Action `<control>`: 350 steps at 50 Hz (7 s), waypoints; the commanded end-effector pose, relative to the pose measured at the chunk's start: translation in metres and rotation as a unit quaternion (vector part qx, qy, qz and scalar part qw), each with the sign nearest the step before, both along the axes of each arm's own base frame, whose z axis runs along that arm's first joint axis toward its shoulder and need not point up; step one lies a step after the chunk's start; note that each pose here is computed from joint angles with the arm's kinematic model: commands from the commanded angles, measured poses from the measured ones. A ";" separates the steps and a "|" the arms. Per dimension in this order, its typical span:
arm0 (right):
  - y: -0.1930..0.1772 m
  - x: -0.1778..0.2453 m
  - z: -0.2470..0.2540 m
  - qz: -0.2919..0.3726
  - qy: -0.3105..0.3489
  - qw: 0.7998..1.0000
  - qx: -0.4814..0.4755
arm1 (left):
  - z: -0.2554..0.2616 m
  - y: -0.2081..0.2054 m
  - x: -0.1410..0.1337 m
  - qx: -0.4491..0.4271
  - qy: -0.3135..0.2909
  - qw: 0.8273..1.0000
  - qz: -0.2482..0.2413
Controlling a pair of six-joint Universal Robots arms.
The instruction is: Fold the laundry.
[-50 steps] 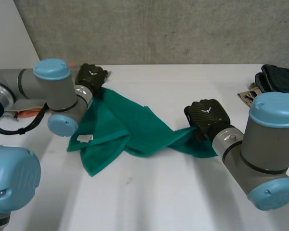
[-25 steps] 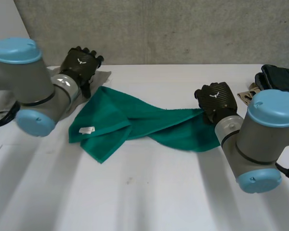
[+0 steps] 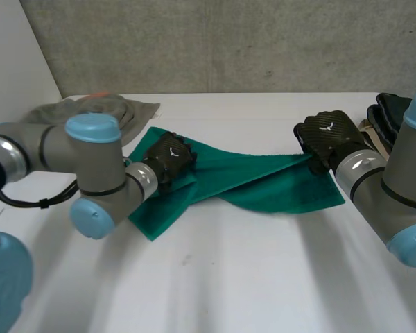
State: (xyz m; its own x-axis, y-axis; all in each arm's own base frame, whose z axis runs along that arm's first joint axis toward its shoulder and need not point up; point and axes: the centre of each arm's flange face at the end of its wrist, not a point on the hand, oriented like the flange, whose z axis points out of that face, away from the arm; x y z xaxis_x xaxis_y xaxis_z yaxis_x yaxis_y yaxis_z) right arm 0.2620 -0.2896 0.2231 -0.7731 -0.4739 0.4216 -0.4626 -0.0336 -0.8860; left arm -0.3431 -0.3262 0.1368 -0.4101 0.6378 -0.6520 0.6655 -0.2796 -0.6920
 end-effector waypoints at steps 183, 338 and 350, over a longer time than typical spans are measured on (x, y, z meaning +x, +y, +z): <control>-0.078 0.018 0.087 -0.020 -0.142 0.950 -0.277 | 0.138 -0.107 0.084 -0.058 0.351 0.925 0.129; -0.042 -0.076 -0.039 -0.046 0.193 0.976 0.083 | 0.038 0.010 0.123 0.105 -0.015 0.974 0.201; 0.018 -0.116 -0.034 0.035 0.333 0.930 0.153 | 0.037 0.083 0.146 0.239 -0.139 0.949 0.149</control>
